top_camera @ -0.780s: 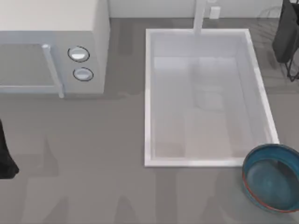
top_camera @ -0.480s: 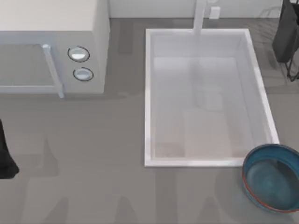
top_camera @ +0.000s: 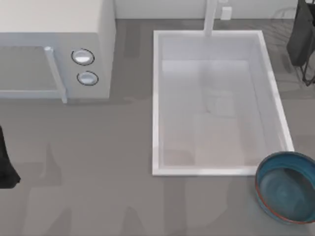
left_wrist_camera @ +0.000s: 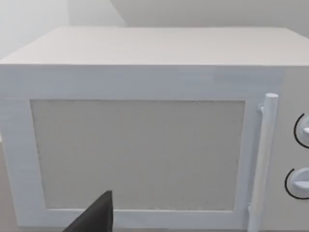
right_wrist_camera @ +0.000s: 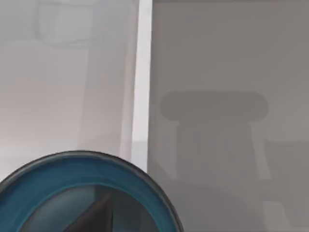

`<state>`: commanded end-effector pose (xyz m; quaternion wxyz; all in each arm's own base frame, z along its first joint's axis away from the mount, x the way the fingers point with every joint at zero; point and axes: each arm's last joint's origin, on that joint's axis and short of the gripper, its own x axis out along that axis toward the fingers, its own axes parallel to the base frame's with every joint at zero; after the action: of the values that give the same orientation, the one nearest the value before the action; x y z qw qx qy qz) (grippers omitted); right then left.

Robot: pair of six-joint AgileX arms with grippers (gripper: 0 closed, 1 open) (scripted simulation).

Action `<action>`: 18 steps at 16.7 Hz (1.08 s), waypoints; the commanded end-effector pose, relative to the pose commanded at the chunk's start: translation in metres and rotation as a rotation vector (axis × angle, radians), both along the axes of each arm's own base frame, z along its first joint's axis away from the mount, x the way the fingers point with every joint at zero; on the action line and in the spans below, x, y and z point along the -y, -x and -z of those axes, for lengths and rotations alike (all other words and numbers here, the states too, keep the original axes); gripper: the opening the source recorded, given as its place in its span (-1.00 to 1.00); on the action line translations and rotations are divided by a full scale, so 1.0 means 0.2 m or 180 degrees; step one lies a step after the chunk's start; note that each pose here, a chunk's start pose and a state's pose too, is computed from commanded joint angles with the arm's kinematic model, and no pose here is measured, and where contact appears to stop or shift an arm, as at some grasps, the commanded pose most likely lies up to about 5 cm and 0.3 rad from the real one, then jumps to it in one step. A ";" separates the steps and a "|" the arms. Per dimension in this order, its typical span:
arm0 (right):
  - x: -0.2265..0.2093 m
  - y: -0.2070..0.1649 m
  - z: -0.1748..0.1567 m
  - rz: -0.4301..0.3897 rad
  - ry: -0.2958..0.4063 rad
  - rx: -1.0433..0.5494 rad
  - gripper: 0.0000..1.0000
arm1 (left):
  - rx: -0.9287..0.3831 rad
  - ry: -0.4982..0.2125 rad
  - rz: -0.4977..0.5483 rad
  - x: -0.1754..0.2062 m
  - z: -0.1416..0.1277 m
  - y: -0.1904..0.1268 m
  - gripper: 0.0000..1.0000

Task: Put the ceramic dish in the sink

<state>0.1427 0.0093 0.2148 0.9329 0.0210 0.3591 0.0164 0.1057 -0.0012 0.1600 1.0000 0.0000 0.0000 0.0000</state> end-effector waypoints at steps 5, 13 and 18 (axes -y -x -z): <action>-0.06 -0.23 -0.06 -0.0008 0.0063 -0.1484 1.00 | 0.0000 0.0000 0.0000 0.00 0.00 0.00 1.00; -0.12 -0.43 -0.08 0.0011 0.0163 -0.2467 1.00 | 0.0000 0.0000 0.0000 0.00 0.00 0.00 1.00; -0.12 -0.43 -0.08 0.0021 0.0158 -0.2461 1.00 | 0.0000 0.0000 0.0000 0.00 0.00 0.00 1.00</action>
<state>0.2287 0.0323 0.2299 0.7290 0.0043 0.6845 -0.0044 0.1057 -0.0012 0.1600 1.0000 0.0000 0.0000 0.0000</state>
